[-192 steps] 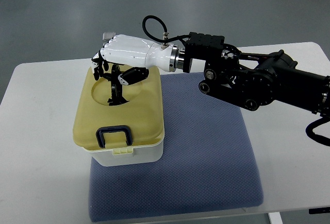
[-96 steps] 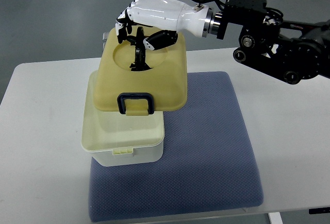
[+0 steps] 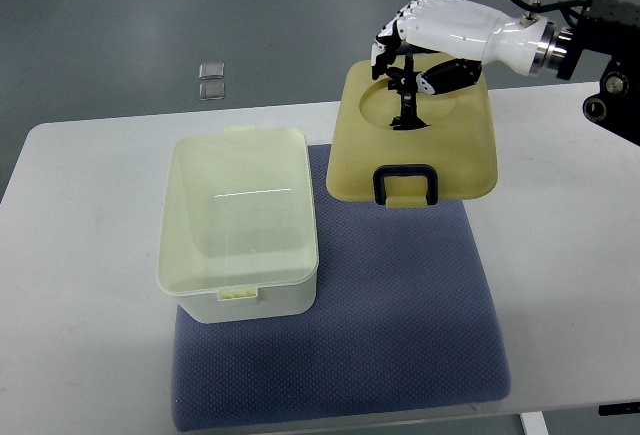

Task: Open white storage box with right hand
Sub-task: 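Lower the held lid onto the cushion beside the box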

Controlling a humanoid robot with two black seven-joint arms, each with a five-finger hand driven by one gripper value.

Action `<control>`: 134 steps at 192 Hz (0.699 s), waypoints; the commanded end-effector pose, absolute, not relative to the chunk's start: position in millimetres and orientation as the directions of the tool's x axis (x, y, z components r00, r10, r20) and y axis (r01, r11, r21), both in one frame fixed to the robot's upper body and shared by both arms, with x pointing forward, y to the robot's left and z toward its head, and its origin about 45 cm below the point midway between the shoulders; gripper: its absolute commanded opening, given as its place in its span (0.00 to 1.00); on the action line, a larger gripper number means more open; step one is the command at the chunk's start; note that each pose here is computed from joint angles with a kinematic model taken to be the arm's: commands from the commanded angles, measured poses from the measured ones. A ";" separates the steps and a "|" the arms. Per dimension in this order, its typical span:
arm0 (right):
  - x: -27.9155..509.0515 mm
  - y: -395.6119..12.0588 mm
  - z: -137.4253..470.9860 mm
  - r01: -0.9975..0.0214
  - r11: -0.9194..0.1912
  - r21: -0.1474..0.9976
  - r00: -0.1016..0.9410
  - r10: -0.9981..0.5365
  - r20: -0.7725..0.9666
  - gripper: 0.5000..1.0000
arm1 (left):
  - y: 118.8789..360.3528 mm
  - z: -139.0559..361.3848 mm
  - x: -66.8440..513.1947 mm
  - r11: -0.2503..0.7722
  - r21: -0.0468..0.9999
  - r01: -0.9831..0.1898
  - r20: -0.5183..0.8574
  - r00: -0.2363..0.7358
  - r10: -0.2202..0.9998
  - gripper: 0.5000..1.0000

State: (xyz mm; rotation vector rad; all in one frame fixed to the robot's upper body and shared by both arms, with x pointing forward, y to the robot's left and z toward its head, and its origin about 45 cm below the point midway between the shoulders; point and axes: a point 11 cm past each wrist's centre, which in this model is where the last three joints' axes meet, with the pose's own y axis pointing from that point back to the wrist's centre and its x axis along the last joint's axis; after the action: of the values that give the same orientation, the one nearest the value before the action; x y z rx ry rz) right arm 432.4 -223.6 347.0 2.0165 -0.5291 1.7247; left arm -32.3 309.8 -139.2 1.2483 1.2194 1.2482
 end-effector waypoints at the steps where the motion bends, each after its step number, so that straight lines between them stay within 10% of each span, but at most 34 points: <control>1: 433.6 -250.0 327.4 -0.597 -0.794 0.118 0.185 0.007 0.983 0.00 | 310.2 -139.1 -32.2 -0.046 0.999 0.022 0.047 -0.021 0.999 1.00; 134: 410.7 -248.5 230.2 -0.584 -0.783 0.212 0.252 0.074 0.965 0.00 | 309.7 -139.2 -32.1 -0.045 0.999 0.022 0.045 -0.023 0.999 1.00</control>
State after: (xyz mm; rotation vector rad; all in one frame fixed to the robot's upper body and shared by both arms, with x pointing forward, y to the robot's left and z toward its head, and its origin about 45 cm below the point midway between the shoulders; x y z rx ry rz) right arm 413.3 -261.7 235.9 1.9588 -0.4829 1.5616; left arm -32.2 310.2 -139.1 1.2488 1.2193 1.2495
